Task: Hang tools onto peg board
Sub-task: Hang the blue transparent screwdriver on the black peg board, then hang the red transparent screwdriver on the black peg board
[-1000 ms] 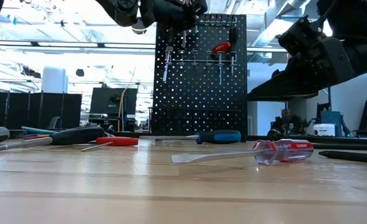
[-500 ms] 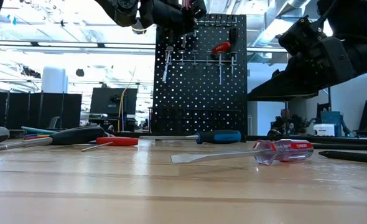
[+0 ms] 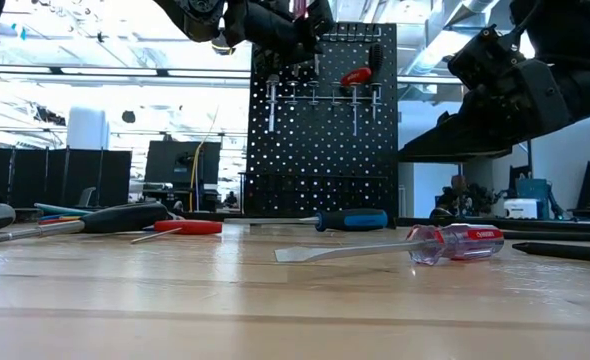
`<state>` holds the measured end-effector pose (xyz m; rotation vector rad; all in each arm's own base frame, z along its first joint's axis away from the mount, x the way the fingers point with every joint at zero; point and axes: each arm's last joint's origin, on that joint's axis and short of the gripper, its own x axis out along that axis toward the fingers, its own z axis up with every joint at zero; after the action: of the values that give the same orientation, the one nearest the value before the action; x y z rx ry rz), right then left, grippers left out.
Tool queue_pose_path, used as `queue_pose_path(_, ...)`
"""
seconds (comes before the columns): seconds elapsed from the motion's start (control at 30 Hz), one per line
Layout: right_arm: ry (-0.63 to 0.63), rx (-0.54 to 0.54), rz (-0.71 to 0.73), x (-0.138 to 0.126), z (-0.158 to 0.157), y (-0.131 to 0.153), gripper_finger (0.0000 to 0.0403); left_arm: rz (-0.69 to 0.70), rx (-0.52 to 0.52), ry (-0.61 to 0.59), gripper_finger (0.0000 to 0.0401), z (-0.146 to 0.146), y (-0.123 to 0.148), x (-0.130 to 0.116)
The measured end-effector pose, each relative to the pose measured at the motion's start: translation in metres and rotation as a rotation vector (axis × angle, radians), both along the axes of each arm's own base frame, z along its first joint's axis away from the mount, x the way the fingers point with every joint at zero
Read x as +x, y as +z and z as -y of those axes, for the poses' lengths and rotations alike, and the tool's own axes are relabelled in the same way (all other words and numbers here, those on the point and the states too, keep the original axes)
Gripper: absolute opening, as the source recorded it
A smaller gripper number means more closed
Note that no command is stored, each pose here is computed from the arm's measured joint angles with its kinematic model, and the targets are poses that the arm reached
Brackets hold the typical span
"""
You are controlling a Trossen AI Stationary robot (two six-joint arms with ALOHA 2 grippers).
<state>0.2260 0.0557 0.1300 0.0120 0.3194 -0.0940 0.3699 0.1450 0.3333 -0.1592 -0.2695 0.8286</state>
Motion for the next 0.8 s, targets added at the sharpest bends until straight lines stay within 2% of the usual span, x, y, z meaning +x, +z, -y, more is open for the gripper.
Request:
queue_pose_path(0.17, 0.0, -0.002, -0.006, 0.0, 0.0, -0.001, 0.0215, -0.066, 0.023, -0.025, 0.0136, 0.012, -0.003, 0.005)
queue_pose_path(0.33, -0.001, -0.004, -0.02, -0.001, 0.0, -0.002, 0.0215, -0.196, 0.051, -0.052, 0.0168, 0.023, -0.011, 0.01)
queue_pose_path(0.6, -0.003, 0.002, -0.019, -0.001, 0.0, -0.002, 0.0215, -0.384, 0.075, -0.007, 0.0173, 0.036, -0.022, 0.013)
queue_pose_path(0.8, -0.003, 0.002, -0.019, -0.001, 0.0, -0.002, 0.0215, -0.499, 0.18, 0.013, 0.0173, 0.073, -0.022, 0.02)
